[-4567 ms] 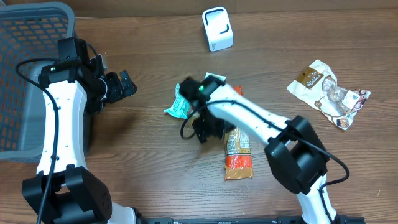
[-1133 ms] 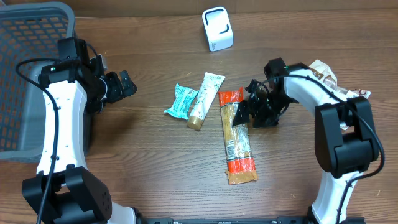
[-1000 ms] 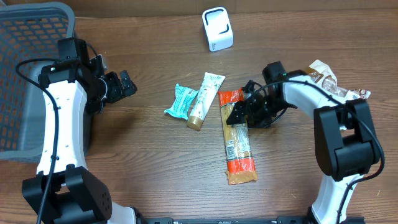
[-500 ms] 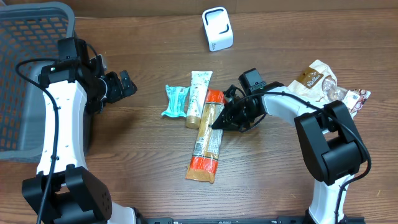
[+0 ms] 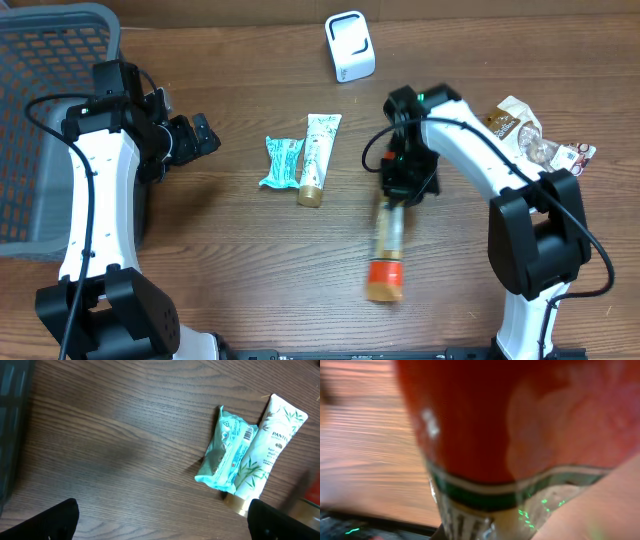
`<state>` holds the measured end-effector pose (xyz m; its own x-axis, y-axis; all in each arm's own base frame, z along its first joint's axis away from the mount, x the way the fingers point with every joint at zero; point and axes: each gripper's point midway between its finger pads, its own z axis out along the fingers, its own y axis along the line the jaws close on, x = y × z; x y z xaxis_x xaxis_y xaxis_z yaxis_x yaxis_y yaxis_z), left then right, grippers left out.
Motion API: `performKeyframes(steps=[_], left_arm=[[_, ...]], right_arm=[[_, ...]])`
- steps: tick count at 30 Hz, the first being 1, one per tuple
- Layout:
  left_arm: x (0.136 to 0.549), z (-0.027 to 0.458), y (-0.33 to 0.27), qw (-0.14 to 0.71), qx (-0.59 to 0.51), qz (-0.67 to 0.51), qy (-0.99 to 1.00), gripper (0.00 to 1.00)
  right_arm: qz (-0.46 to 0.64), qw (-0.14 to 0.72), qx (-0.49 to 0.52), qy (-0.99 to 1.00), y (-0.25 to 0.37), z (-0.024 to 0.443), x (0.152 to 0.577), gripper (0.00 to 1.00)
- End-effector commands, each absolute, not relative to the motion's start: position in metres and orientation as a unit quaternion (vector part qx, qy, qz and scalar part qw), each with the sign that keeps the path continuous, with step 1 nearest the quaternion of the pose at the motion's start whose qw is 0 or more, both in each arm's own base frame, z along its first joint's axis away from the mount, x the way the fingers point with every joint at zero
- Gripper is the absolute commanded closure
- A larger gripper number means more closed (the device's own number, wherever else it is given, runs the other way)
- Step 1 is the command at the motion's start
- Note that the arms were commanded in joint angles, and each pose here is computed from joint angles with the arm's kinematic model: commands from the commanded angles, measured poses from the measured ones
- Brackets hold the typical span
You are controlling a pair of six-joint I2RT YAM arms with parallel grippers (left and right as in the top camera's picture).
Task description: Scan the item barcode
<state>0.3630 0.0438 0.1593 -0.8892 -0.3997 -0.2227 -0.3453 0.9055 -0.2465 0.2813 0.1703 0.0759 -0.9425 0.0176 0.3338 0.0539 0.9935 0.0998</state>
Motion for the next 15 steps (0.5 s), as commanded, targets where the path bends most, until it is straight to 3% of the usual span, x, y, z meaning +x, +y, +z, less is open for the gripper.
performKeyframes(steps=[1,6,11,14,15], left_arm=[[0.367,0.162,0.043,0.142,-0.18,-0.098,0.968,0.01],[0.367,0.162,0.043,0.142,-0.18,-0.098,0.968,0.0],[0.367,0.162,0.043,0.142,-0.18,-0.098,0.968,0.0],[0.367,0.162,0.043,0.142,-0.18,-0.098,0.968,0.0],[0.367,0.162,0.043,0.142,-0.18,-0.098,0.968,0.0]], right_arm=[[0.08,0.054,-0.032,-0.995,0.132,0.129,0.304,0.96],[0.118,0.091,-0.022,-0.989,0.129,0.117,0.294,0.96],[0.147,0.138,0.0,-0.98,0.143,0.067,0.294,0.95],[0.148,0.148,0.024,-0.978,0.155,0.035,0.298,0.77],[0.144,0.151,0.032,-0.977,0.16,0.026,0.298,0.61]])
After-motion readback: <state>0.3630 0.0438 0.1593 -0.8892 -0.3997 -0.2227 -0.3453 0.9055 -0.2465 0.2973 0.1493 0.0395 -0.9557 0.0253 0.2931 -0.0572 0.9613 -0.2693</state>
